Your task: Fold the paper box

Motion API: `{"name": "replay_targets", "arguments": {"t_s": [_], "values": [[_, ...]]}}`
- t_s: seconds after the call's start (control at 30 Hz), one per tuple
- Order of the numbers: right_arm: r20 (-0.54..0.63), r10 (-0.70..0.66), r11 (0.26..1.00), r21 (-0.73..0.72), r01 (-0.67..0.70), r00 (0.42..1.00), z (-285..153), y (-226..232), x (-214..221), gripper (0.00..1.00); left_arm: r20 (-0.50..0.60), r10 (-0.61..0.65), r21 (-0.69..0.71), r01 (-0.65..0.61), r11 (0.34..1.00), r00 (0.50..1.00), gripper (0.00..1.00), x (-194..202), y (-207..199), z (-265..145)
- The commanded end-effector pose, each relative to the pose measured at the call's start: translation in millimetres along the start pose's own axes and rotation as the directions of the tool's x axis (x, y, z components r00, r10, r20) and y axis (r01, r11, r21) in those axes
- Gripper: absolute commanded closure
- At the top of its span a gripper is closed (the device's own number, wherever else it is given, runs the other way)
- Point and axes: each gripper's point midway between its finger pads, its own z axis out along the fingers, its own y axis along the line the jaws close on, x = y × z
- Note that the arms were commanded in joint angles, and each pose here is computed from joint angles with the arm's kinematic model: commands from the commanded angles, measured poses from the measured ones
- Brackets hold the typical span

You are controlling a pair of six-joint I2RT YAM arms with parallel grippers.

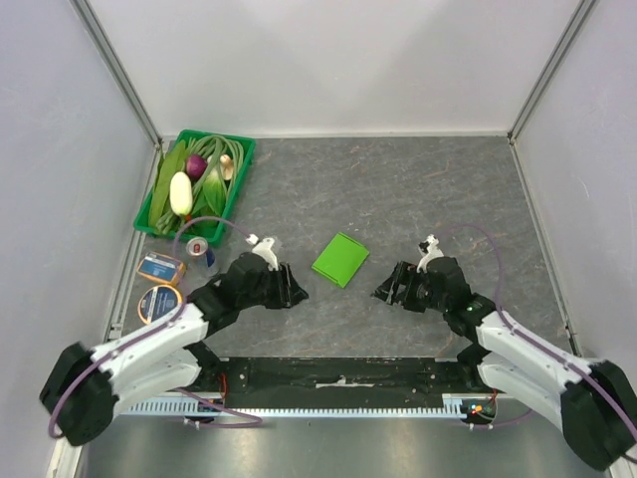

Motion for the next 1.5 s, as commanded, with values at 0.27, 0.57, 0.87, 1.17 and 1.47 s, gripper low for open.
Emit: {"name": "replay_targets", "arguments": {"t_s": [0.27, 0.57, 0.87, 1.17, 1.47], "values": [[0.006, -0.176, 0.983, 0.056, 0.175, 0.984, 26.2, 46.8, -66.8, 0.39, 0.162, 0.06, -0.026, -0.057, 0.998, 0.985, 0.42, -98.0, -36.8, -1.5], [-0.083, -0.242, 0.953, 0.169, 0.253, 0.967, 71.7, 31.4, -59.3, 0.92, 0.078, -0.026, -0.26, 0.045, 0.965, 0.997, 0.55, -141.2, 15.7, 64.5], [-0.102, -0.181, 0.897, 0.39, 0.206, 0.978, 88.7, 20.0, -43.0, 1.0, -0.044, -0.014, -0.451, -0.008, 0.893, 0.999, 0.71, -134.9, 52.6, 111.9], [-0.019, -0.064, 0.931, 0.359, 0.067, 0.998, 111.5, 32.2, -34.4, 1.0, -0.165, -0.038, -0.379, -0.028, 0.925, 0.985, 0.81, -89.5, 35.3, 129.0], [-0.094, 0.005, 0.984, 0.179, 0.012, 0.996, 161.0, 76.7, -22.4, 1.0, -0.32, 0.005, -0.157, -0.059, 0.986, 0.947, 0.84, -27.6, -16.6, 129.5]]}}
